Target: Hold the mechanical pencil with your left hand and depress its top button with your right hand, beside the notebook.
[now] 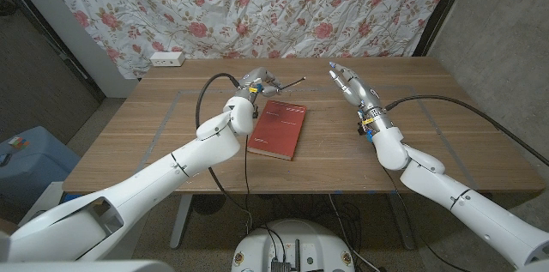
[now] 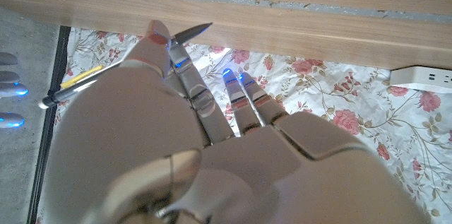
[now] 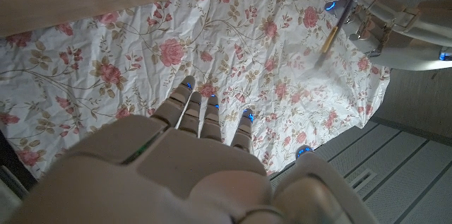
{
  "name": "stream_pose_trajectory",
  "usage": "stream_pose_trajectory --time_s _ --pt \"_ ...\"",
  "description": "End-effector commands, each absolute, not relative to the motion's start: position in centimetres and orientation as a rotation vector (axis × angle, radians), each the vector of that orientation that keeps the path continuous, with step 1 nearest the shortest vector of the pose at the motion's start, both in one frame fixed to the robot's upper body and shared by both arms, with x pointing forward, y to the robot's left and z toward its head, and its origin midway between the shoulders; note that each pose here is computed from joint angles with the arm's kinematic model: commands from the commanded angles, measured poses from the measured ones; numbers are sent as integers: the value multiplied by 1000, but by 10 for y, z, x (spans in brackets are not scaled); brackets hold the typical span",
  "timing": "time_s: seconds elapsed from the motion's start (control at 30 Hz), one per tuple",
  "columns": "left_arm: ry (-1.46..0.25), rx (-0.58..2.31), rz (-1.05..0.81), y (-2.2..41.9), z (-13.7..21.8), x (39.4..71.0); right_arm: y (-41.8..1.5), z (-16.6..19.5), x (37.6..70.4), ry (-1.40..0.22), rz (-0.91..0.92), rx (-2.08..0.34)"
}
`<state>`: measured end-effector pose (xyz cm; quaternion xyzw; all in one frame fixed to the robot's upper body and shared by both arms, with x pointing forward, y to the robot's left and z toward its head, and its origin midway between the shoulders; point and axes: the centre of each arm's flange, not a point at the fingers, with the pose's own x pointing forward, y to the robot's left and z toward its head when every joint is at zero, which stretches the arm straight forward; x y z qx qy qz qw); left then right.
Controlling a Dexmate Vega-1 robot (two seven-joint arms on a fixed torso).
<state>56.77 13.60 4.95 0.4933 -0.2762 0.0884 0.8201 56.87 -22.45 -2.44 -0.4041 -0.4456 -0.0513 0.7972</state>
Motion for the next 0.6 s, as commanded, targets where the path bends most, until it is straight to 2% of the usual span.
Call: stream_pose_trajectory --time_s 0.03,0.37,0.6 --pt "-565 1156 215 154 56 556 -228 -23 574 -919 -100 -759" --pt "-554 1229 205 165 60 553 -230 -20 579 -871 -54 -659" --pt "-537 1293 197 171 58 549 -237 -20 585 -819 -18 -505"
